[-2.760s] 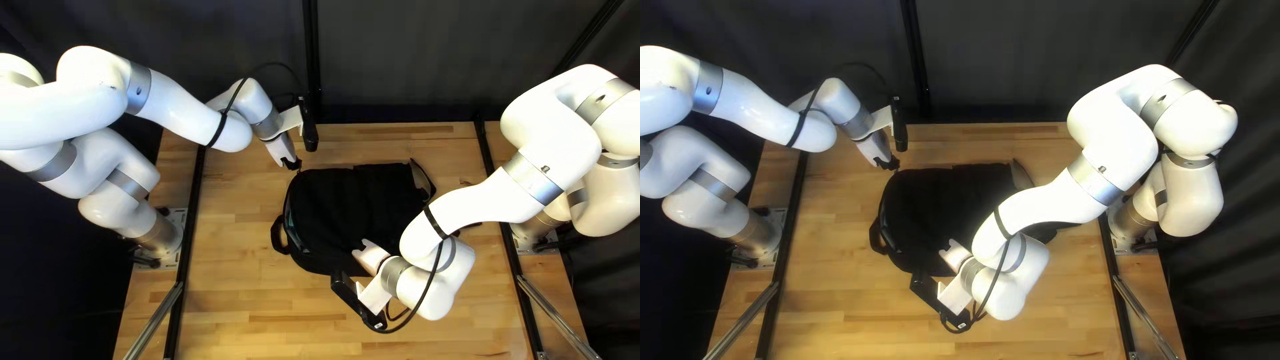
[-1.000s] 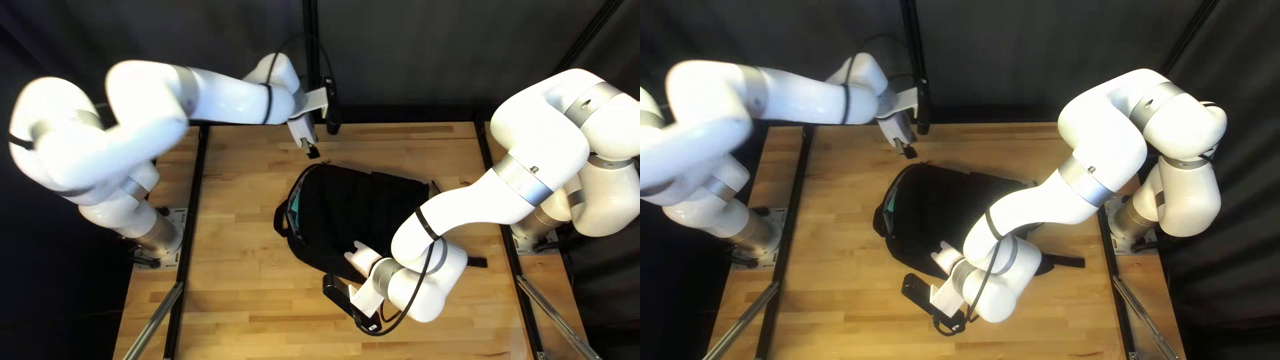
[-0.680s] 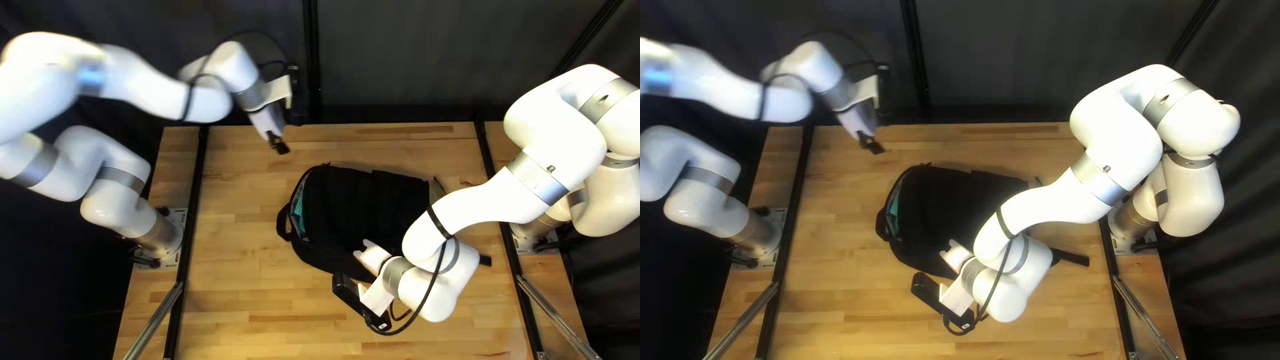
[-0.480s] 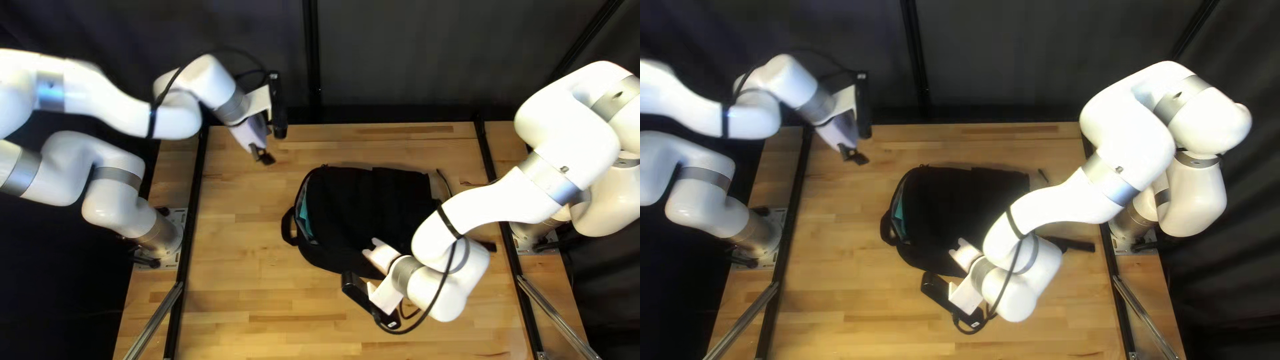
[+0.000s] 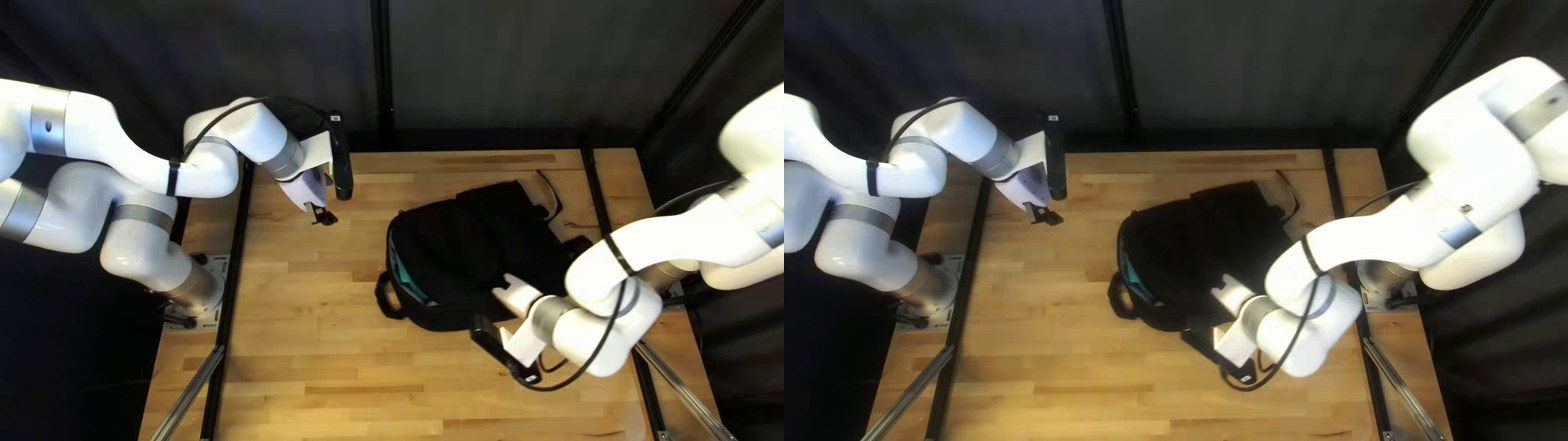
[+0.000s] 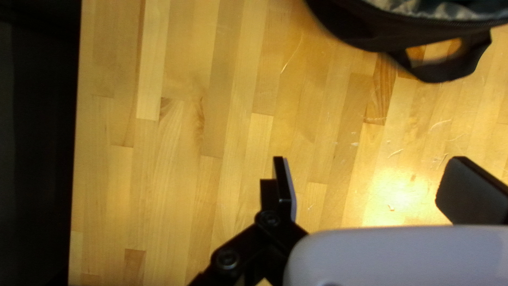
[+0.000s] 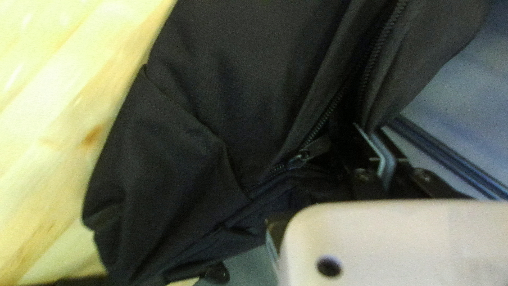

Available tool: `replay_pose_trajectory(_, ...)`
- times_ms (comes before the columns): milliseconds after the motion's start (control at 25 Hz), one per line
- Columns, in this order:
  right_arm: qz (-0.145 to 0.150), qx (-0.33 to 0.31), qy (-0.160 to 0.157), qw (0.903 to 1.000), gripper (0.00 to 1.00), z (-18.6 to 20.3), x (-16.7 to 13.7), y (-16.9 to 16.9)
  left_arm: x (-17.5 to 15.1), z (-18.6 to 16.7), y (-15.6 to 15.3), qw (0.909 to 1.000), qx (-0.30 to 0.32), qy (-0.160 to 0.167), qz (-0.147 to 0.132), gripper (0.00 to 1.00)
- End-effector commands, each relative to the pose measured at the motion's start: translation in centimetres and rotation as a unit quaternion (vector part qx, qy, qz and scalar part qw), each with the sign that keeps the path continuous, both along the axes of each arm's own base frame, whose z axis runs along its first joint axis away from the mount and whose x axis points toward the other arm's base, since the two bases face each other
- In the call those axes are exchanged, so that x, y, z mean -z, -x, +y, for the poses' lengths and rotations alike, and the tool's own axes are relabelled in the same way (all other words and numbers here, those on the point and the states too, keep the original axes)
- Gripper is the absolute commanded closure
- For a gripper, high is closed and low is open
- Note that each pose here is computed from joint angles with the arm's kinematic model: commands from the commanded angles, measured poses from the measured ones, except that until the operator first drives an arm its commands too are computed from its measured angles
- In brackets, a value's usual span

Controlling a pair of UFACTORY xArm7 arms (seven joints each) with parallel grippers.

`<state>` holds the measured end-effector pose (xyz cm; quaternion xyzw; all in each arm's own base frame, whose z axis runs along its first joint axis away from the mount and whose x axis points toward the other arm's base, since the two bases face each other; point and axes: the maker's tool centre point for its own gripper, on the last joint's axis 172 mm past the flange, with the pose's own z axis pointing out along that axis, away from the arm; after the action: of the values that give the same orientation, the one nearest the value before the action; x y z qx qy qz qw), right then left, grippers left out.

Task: Remove a lunch box from a kids backpack

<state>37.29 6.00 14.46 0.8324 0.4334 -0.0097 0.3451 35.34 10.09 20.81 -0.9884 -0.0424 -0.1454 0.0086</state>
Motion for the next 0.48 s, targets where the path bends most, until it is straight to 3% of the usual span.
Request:
replay_pose_trajectory(40,0.009,0.017,-0.006,0.9998,0.00,0.7,-0.7,-0.7,-0.5,0.0,0.1,1.0000,0.004,-0.006,0.006,0.00)
replay_pose_trajectory(280,-0.005,0.112,-0.027,0.9933,0.00,3.9,-4.0,-5.9,-1.6,-0.2,1.6,0.9997,0.004,-0.017,0.015,0.00)
replay_pose_trajectory(480,-0.015,0.167,-0.044,0.9850,0.00,5.7,-1.7,-10.9,-1.4,-0.5,2.7,0.9996,0.003,-0.021,0.020,0.00)
